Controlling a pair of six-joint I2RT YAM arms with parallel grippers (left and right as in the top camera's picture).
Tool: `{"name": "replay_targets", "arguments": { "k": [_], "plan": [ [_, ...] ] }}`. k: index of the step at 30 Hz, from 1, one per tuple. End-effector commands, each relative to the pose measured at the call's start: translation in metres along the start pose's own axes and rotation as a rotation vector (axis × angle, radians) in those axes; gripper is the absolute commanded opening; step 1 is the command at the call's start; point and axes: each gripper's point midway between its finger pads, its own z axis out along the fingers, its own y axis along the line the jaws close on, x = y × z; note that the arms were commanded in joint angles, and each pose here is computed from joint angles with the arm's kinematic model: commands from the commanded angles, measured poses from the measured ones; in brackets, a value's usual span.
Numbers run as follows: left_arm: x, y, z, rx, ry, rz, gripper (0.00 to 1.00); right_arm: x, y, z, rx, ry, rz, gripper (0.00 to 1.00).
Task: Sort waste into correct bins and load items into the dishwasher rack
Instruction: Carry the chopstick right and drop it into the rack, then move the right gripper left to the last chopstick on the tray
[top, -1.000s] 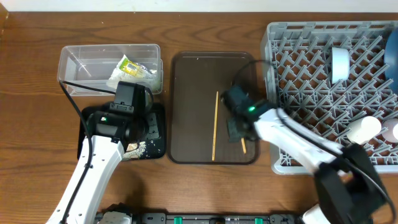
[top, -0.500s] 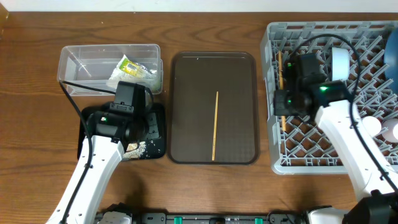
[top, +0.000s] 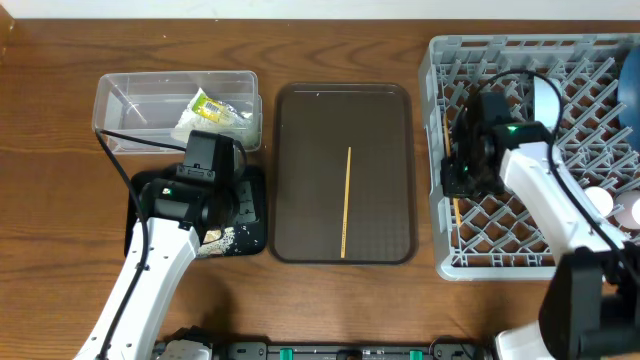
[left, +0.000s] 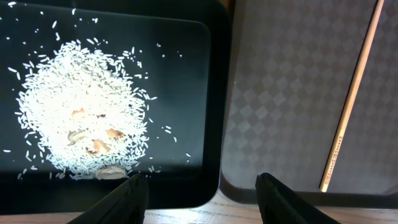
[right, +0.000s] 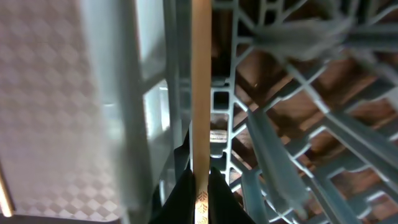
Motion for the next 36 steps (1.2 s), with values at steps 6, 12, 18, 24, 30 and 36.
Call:
{"name": "replay_targets", "arguments": {
  "k": [6, 12, 18, 24, 30, 36],
  "plan": [
    [-0.002, 0.001, -0.003, -0.002, -0.014, -0.005, 0.59, 0.002, 0.004, -0.001, -0.013, -0.004, -0.026, 0.18],
    [-0.002, 0.001, -0.003, -0.002, -0.014, -0.005, 0.59, -0.010, 0.008, -0.035, -0.023, -0.119, -0.075, 0.34],
    [-0.002, 0.001, -0.003, -0.002, -0.014, -0.005, 0.59, -0.041, 0.039, -0.103, -0.149, -0.383, -0.128, 0.36],
    [-0.003, 0.001, -0.003, -0.002, -0.015, -0.005, 0.59, -0.048, 0.090, -0.119, -0.270, -0.474, -0.235, 0.38],
    [-0.002, 0.001, -0.003, -0.002, -0.014, -0.005, 0.59, -0.033, 0.145, -0.077, -0.314, -0.354, -0.271, 0.39],
    [-0.002, 0.001, -0.003, -0.003, -0.014, -0.009, 0.59, -0.014, 0.179, -0.019, -0.249, -0.227, -0.270, 0.41]
  ]
}}
